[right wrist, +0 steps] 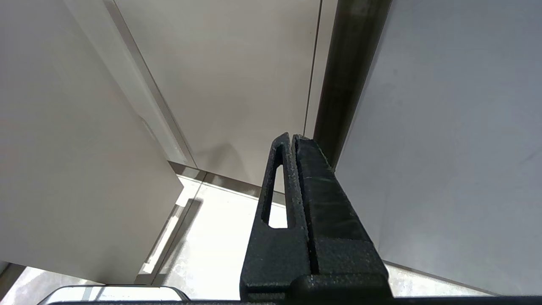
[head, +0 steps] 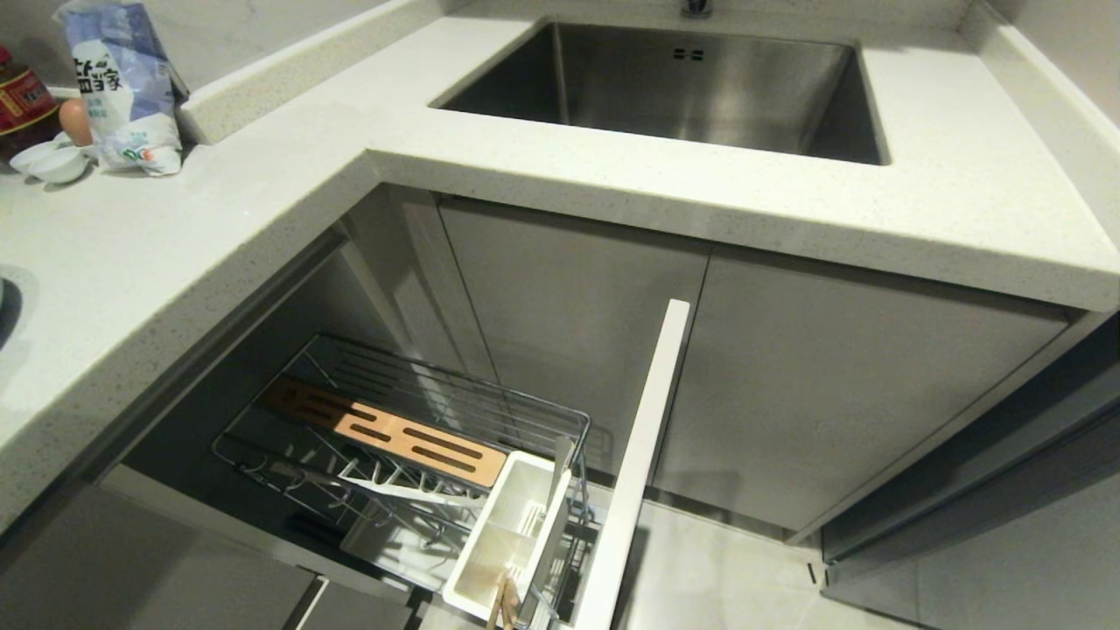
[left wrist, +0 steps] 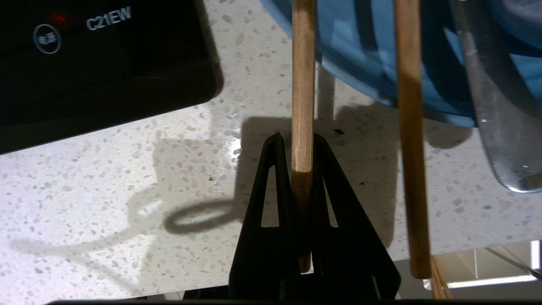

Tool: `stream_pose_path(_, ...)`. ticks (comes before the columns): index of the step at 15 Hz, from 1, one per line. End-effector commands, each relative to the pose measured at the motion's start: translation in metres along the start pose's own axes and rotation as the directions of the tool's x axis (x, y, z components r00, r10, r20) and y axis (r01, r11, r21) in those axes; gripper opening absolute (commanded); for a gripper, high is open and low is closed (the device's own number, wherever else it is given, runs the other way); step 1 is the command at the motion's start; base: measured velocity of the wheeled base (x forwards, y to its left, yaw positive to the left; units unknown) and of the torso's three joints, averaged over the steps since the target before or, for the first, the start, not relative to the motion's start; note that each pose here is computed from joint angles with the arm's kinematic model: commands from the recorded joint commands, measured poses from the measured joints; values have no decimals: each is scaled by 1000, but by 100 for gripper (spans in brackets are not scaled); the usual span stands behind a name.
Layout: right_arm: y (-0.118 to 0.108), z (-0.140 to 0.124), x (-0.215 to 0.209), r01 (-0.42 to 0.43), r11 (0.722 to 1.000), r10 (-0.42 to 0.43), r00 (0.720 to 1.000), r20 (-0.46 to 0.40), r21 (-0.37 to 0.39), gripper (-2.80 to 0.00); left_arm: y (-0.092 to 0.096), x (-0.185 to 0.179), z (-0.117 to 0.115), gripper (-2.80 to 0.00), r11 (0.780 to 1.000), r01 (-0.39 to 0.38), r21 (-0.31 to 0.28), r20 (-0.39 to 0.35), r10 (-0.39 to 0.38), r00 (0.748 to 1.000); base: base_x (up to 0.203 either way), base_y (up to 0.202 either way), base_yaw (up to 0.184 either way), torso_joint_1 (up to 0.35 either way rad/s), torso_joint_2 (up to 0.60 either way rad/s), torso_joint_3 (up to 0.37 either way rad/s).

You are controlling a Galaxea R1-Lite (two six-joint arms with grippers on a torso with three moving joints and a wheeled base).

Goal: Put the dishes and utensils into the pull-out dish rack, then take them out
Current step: Take the chopsticks out of the cupboard

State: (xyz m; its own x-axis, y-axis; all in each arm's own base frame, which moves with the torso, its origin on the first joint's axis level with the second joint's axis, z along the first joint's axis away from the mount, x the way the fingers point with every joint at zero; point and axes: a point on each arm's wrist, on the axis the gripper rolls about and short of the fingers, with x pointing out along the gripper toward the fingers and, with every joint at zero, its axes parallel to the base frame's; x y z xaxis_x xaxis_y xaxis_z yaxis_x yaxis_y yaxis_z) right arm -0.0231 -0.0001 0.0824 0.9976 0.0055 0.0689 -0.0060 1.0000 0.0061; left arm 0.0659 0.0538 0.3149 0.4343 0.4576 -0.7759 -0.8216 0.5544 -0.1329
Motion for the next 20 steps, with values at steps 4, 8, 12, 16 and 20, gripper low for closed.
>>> stream_pose_path(4, 0, -6, 1, 0, 1000, 0, 1000, -21, 0, -280, -2, 0, 3, -280, 1000, 12, 0, -8, -12, 1000, 0, 0, 0, 0, 0, 0)
stream_pose_path(8, 0, -6, 1, 0, 1000, 0, 1000, -21, 0, -280, -1, 0, 2, 0, 1000, 7, 2, -8, -7, 1000, 0, 0, 0, 0, 0, 0)
stream_pose_path(12, 0, -6, 1, 0, 1000, 0, 1000, -21, 0, -280, -1, 0, 2, 0, 1000, 5, 0, -5, -5, 1000, 0, 0, 0, 0, 0, 0)
stream_pose_path(16, 0, -6, 1, 0, 1000, 0, 1000, -21, 0, -280, 0, -4, 0, 0, 1000, 6, -2, 8, -6, 1000, 0, 0, 0, 0, 0, 0)
stream_pose_path(20, 0, -6, 1, 0, 1000, 0, 1000, -21, 0, -280, 6, -17, -11, 0, 1000, 3, -5, 60, -3, 998, 0, 0, 0, 0, 0, 0)
